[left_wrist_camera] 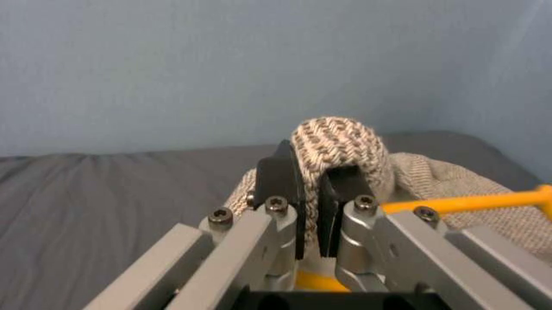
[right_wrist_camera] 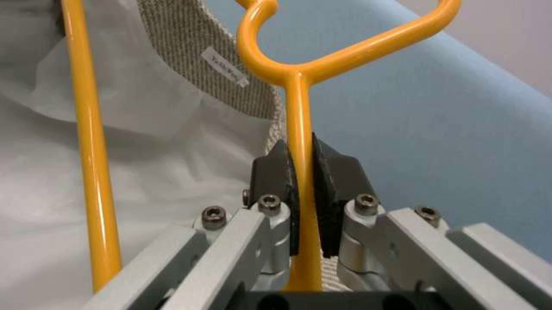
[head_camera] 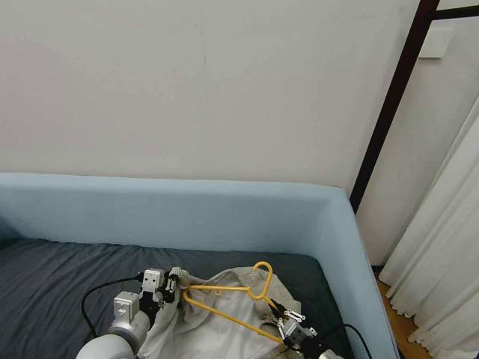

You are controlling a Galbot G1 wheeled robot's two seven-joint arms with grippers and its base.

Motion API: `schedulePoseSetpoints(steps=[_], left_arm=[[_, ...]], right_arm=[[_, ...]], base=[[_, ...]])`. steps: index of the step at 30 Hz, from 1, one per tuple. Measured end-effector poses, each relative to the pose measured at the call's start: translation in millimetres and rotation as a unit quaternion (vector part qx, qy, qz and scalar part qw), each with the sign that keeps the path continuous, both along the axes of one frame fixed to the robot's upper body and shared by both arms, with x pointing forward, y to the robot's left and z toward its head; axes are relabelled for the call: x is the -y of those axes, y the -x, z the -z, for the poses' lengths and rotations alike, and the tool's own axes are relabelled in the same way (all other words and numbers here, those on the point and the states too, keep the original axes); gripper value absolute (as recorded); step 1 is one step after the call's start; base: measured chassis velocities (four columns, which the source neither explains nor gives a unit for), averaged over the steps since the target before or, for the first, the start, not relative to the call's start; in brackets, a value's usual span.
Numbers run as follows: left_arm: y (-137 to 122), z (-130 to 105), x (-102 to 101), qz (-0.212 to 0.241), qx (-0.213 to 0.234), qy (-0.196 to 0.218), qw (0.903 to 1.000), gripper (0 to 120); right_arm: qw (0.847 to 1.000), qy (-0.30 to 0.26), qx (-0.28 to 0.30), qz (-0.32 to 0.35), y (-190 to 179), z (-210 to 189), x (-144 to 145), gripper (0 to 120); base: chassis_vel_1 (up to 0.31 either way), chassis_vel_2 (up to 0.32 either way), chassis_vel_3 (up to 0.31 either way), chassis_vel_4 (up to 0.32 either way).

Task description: Pick up the clothes from the sofa and hang them on the clothes hanger.

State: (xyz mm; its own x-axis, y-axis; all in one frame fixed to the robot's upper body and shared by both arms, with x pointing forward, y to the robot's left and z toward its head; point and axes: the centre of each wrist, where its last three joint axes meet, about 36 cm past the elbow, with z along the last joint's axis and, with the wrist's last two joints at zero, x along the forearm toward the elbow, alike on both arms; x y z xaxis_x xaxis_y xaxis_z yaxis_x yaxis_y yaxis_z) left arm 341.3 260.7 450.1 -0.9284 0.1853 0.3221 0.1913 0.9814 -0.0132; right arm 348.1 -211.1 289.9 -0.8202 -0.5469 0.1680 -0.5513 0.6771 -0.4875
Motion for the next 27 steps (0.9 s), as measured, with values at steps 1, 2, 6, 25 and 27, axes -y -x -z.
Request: schedulePoseSetpoints(steps=[1,2,6,25,27], left_arm=[[1,0,2,0.003,-0.001,0.001,1.0,2],[3,-1,4,0.008,-0.001,0.003,1.0,2],[3,-2,11,0.02,-0.001,0.006,0.9998,2],[-45,24,54,0.079,0.026,0.044,0.9956,2],[-47,24,63,0.085,0.031,0.045,0.9949,2]], right_arm=[[1.0,-0.002,-0.001,0.003,-3,2,-5,4],[1.0,-0.002,-0.002,0.007,-7,4,-10,4],[1.0,0.003,0.0,0.018,-17,10,-11,4],[0.999,0.001,0.014,0.035,-53,11,-16,4],[0.999,-0.005,0.013,0.037,-54,9,-19,4]], base=[[0.0,0.0,0.0,0.0],[0.0,0.0,0.0,0.0],[0.0,0.0,0.0,0.0],[0.0,0.0,0.0,0.0],[0.0,0.0,0.0,0.0]])
